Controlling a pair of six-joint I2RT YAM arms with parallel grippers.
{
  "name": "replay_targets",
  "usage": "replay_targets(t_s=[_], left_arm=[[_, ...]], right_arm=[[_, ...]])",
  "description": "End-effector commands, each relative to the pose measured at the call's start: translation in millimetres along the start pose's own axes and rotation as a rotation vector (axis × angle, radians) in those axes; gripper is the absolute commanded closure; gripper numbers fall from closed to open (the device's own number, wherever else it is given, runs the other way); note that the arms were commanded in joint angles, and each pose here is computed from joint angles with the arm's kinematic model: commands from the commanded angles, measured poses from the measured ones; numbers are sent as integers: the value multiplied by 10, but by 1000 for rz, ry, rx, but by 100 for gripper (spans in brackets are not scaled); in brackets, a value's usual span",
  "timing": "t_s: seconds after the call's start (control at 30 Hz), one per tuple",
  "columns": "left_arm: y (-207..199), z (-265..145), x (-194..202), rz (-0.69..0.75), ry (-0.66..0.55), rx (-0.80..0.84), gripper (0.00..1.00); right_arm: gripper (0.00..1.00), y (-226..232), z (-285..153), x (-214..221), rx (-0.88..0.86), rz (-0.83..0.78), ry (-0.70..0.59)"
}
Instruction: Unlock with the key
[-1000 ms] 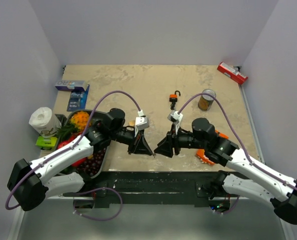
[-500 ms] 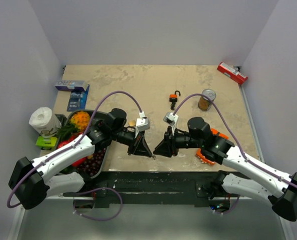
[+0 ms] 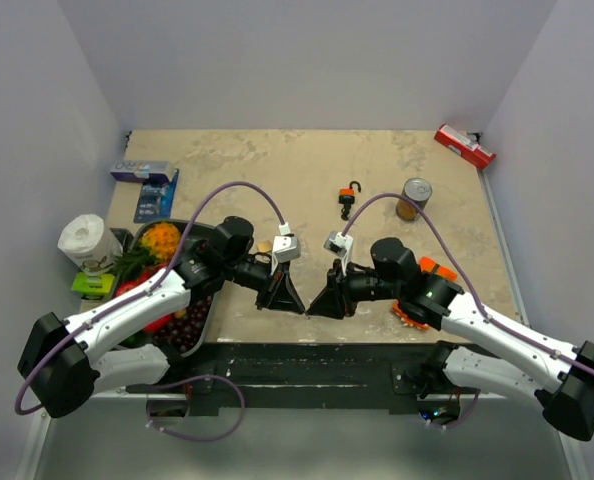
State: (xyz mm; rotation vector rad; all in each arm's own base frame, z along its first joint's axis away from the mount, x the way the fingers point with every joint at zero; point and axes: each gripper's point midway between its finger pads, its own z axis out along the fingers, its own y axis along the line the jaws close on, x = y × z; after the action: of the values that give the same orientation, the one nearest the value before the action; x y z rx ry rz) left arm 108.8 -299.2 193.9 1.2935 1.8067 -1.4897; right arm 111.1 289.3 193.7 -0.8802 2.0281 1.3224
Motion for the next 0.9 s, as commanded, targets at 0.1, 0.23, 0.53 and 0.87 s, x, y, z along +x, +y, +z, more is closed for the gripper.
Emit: replay_targets(t_s=[0.1,0.23,0.53,0.87], left_arm=[[-43,-16,-207,73,-42,19,100],[-51,-17,-216,73,-47,20,100],[-52,-24,-239,83,-66,11,100],[32,-37,-280,80,-86,-51,88]], right_arm=[[78,100,13,-68,-54,-26,-25],[82,108,24,-67,-61,-27,-23],[91,112,31,-20,-68,-23,-5],[100,45,12,-117,-10,-27,-57]])
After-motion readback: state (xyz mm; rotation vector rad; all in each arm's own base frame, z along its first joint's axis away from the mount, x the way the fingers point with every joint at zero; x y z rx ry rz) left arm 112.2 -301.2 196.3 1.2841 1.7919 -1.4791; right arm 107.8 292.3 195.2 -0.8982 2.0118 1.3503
